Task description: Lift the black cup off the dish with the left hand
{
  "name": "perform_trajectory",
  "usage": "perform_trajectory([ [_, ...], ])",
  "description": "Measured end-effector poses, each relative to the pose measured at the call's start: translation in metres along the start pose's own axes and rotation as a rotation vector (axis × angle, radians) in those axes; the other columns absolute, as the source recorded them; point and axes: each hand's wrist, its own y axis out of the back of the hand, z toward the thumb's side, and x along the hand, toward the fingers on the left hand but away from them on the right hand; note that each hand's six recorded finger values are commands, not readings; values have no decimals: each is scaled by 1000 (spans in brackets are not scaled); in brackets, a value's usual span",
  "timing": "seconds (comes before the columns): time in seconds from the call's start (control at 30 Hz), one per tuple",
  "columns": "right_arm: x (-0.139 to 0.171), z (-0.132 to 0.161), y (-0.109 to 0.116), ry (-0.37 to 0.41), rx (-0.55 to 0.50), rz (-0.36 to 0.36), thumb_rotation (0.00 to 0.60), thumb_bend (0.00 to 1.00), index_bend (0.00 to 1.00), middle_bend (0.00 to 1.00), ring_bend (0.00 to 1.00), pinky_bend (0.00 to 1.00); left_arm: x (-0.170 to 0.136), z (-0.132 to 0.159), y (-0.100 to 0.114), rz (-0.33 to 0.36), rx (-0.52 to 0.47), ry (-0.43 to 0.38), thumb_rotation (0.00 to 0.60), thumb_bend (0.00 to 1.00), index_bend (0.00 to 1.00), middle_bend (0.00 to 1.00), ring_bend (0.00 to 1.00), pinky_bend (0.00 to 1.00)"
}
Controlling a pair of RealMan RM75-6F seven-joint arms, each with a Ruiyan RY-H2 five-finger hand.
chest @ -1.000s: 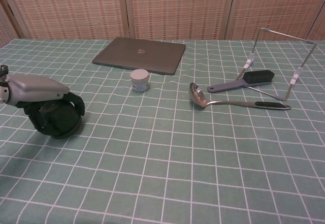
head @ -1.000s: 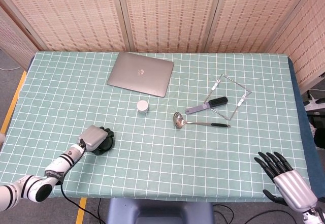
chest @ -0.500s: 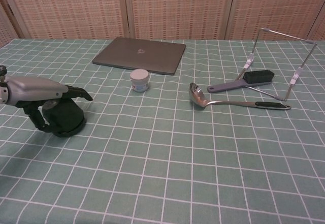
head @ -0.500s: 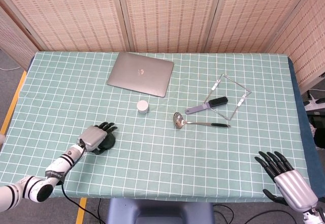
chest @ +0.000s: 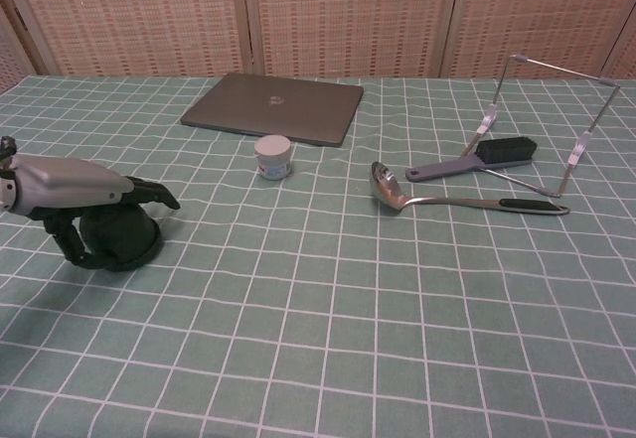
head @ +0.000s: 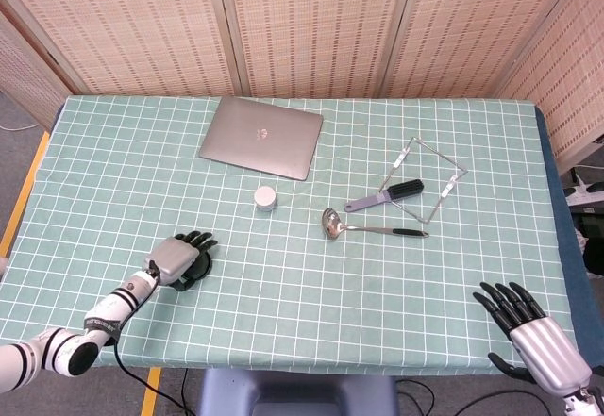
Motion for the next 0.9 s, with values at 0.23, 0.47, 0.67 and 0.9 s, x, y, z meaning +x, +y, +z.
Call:
perform_trajectory([
  [0.23,0,-1,1,0,-1,-6,600,175,0,0,0,0,-1,6,1,29,37,6,600,332,0,0,0,141],
  [0.47,0,0,1,2,-3,-2,600,175,0,0,0,0,-1,5,7,56,38,11,600,329,0,0,0,120],
  [0.67,0,1,-1,4,-2,8,600,175,0,0,0,0,-8,1,15,121,62,14,600,319,77,113,38,186],
  [0.9,1,1,0,5,-3,7,600,175,0,0,0,0,-12,0,11,137,85,10,600,319,319,373,260,260],
])
